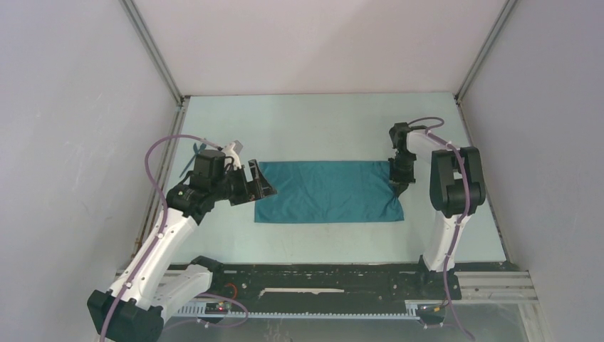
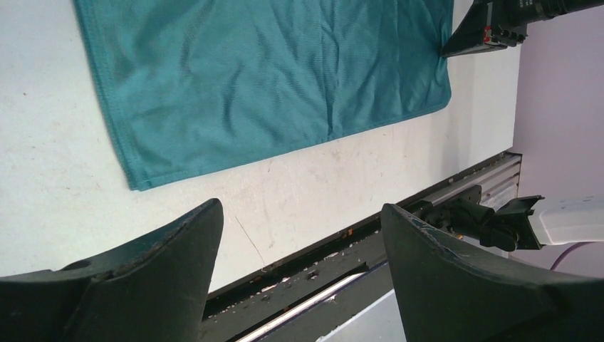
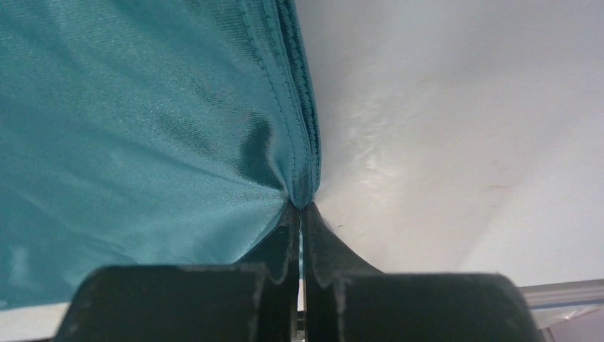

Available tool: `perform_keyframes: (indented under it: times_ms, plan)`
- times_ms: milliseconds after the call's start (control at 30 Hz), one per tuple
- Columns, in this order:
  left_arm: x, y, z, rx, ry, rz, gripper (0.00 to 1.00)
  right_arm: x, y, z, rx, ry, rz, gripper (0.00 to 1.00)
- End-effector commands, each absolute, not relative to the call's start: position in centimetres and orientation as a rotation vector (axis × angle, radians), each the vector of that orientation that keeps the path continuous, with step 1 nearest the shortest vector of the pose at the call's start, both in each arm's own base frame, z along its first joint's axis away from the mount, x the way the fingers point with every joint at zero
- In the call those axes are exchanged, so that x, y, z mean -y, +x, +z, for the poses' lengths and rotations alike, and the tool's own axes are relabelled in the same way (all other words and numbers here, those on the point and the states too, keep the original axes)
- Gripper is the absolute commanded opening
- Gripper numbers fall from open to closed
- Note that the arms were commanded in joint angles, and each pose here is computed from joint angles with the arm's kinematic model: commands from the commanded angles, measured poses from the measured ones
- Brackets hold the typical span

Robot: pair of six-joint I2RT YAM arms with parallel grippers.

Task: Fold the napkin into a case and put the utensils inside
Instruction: Pick up the rectangle-folded napkin from the center of the board.

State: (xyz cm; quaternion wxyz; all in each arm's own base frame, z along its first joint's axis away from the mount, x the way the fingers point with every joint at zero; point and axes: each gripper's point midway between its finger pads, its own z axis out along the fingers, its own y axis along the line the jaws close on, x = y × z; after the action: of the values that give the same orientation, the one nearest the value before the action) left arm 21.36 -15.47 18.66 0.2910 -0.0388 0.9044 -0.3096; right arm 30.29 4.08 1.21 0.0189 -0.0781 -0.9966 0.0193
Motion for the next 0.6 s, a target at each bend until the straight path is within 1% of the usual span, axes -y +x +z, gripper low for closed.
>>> perform_keyframes:
  times_ms: [0, 233, 333, 467, 567]
  plan:
    - [15.9, 21.3, 20.4, -2.358, -0.054, -0.858, 0.88, 0.1, 32.1, 2.8, 3.185, -0.385, 0.317, 0.0]
    - [16.1, 21.3, 20.5, -2.356, -0.051, -0.876, 0.88, 3.6, 32.3, 4.4, 3.203, -0.451, 0.491, 0.0]
    - [16.1, 21.3, 20.2, -2.361, -0.053, -0.876, 0.88, 4.0, 32.5, 5.3, 3.231, -0.447, 0.509, 0.0]
    - [16.2, 21.3, 20.0, -2.365, -0.058, -0.885, 0.88, 2.0, 33.1, 6.1, 3.29, -0.383, 0.438, 0.0]
    - [16.3, 21.3, 20.1, -2.361, -0.057, -0.889, 0.88, -1.0, 33.1, 6.6, 3.325, -0.304, 0.353, 0.0]
